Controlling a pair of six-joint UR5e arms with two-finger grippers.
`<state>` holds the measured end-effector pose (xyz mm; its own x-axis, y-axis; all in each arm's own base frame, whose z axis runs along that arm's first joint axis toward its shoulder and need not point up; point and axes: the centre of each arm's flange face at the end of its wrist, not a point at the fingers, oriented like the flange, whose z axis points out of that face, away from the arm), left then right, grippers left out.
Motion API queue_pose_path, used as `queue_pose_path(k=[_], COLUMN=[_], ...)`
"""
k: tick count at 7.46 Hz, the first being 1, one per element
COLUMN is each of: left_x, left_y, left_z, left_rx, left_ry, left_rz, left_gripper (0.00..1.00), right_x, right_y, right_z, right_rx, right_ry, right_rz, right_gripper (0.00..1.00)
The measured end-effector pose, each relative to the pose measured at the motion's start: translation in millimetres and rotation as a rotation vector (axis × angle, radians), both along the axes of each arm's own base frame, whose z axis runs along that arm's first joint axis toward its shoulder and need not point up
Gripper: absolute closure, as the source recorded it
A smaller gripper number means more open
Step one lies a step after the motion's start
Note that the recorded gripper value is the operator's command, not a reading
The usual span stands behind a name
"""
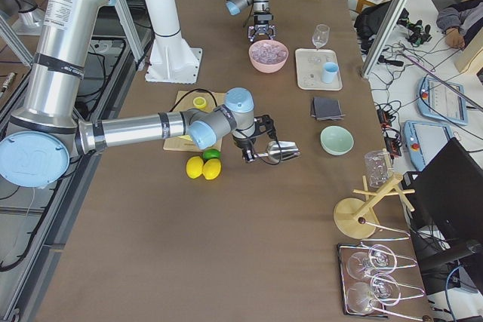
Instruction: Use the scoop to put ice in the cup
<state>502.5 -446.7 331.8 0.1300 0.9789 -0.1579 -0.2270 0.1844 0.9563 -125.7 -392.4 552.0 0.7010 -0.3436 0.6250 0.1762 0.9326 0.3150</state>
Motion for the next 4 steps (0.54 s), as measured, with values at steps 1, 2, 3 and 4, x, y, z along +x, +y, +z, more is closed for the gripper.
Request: queue_pose_path(k=[1,2,3,4], left_x=[8.7,15.5,18.9,21.9], left_y=[4.3,8.5,9.8,7.7], left_z=[-5.8,-9.8,-4.2,11.5], left_rx=[0.009,0.018,0.028,0.051], left_ry=[0.004,0.007,0.014,0.034], left_rz=[-0.009,-0.017,-0.021,-0.023], left_gripper=[0.01,0.01,0.01,0.01], right_x=[12.2,23.0,28.8,32.4], right_y=[-3.1,-7.1,-11.1,-16.2], right_z=[-6.1,-12.3,-18.0,-25.8], right_rx=[0.072,0.154,0.215,0.285], right_ry=[-0.001,0.004,0.010,0.024], right_rz=[-0.048,-0.097,-0.131,-0.169], right_gripper=[1.00,1.00,1.00,1.00])
